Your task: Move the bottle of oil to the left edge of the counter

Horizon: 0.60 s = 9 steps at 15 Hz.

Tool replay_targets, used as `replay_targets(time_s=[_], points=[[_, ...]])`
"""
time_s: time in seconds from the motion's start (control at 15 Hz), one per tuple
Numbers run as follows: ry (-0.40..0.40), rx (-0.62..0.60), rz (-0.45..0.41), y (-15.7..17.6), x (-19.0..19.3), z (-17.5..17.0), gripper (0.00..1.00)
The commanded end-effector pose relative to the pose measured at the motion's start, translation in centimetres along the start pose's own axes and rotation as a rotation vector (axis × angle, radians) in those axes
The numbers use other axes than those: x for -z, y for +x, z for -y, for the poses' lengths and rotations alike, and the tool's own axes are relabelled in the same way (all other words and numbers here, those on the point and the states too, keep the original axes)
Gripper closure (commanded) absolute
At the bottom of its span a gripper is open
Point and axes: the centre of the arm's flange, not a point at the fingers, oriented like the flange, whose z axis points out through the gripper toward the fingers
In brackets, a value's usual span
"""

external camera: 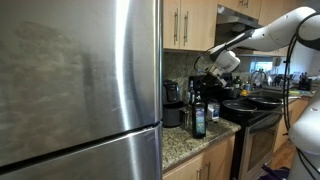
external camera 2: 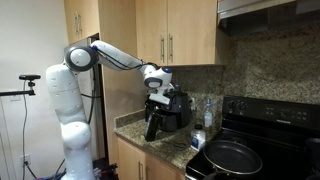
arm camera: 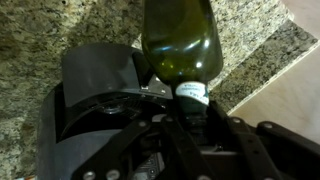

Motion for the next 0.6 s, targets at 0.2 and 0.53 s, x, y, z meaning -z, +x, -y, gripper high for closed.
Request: replay_targets(time_s=[0.2,0.53], points=[[0.091,0.264,0.046,5.6,-5.8,6.0,0.94],[0.108,0.421,-0.085,9.9,-9.1,8.2,0.94]])
